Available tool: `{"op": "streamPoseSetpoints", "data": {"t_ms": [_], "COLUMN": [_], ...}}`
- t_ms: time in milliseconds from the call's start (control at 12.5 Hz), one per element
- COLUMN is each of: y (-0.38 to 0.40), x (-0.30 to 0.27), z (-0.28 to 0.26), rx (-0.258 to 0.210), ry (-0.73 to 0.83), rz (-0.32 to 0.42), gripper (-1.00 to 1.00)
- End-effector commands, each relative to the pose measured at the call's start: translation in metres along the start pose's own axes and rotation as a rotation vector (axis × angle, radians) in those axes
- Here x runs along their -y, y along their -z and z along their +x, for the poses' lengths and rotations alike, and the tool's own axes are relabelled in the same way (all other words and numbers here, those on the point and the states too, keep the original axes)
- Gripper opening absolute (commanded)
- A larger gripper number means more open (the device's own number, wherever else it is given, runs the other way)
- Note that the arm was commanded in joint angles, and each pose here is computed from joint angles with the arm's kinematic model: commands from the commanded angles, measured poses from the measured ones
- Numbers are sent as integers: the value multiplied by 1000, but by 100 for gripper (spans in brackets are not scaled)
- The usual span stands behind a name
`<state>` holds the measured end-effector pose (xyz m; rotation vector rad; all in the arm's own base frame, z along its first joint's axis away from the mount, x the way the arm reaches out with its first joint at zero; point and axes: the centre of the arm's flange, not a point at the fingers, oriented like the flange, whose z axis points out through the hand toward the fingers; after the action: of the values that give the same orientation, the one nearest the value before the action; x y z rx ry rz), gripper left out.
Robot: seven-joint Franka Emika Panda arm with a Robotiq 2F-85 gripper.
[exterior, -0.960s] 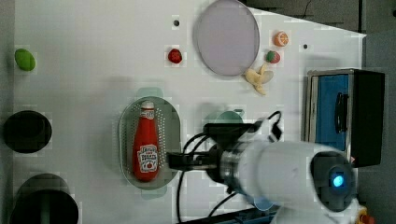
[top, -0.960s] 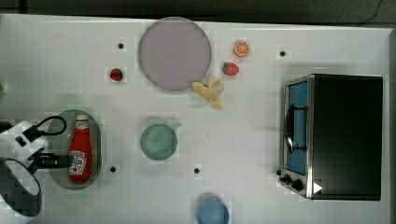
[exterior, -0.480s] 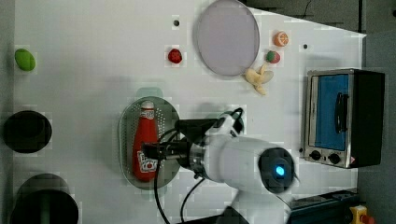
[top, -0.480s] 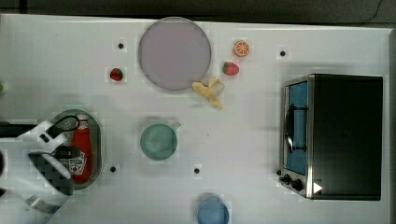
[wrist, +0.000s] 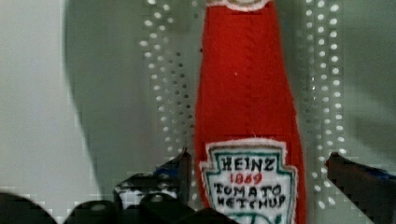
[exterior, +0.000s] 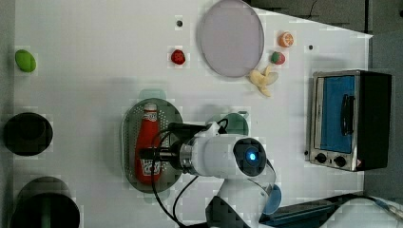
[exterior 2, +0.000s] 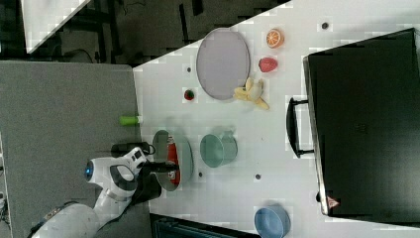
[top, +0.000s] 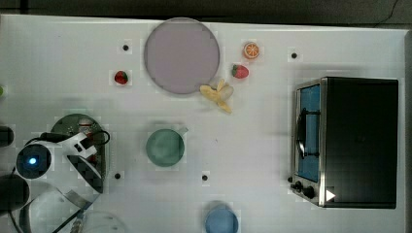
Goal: Pick ketchup from strainer and place it on the table
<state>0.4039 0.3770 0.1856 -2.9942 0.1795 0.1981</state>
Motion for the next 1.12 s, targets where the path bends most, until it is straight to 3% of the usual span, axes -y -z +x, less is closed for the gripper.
{"op": "streamPoseSetpoints", "data": {"t_ms": [80, 240, 480, 880, 1120], "y": [-9, -22, -22, 44, 111], "x": [8, 4, 6, 20, 18], "z": [-2, -2, 1, -5, -8], "rx": [-7, -2, -14, -89, -76], "ry": [-44, -48, -61, -42, -149], "rz": [22, 10, 34, 9, -36], "gripper": [100, 91, 25, 25, 25]}}
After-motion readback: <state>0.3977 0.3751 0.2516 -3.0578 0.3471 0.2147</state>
